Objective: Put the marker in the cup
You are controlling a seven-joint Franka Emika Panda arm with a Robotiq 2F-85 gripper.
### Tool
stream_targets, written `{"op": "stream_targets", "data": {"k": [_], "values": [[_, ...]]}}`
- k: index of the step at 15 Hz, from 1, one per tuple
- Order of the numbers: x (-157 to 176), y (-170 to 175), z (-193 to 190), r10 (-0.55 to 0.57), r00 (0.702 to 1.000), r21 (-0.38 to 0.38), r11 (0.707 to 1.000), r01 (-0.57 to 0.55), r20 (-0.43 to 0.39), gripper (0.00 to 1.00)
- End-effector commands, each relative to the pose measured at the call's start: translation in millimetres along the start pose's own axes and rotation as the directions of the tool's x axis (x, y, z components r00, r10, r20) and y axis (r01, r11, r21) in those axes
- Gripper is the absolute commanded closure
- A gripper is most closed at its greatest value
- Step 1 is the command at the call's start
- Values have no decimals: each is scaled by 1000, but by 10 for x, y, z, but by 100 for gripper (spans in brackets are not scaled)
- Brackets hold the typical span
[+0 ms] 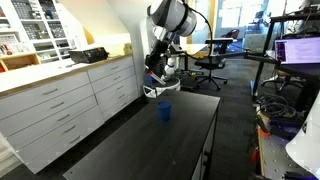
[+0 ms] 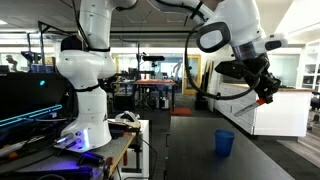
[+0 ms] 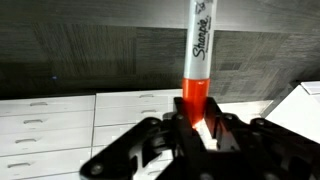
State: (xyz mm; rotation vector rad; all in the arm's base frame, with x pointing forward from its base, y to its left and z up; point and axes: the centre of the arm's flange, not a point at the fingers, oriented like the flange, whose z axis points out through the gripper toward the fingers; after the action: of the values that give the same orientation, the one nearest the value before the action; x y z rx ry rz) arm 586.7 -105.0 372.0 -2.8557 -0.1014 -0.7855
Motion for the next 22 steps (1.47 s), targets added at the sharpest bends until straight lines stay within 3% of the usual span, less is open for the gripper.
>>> {"op": "stream_targets", "data": {"k": [1,12,22], "values": [[-213,-8,-216,-18,999,33,999,20,-50,94],[-461,-83,23,5,995,105,994,6,-101,94],[-755,-223,-75,-31,986,172,983,60,-165,94]]}}
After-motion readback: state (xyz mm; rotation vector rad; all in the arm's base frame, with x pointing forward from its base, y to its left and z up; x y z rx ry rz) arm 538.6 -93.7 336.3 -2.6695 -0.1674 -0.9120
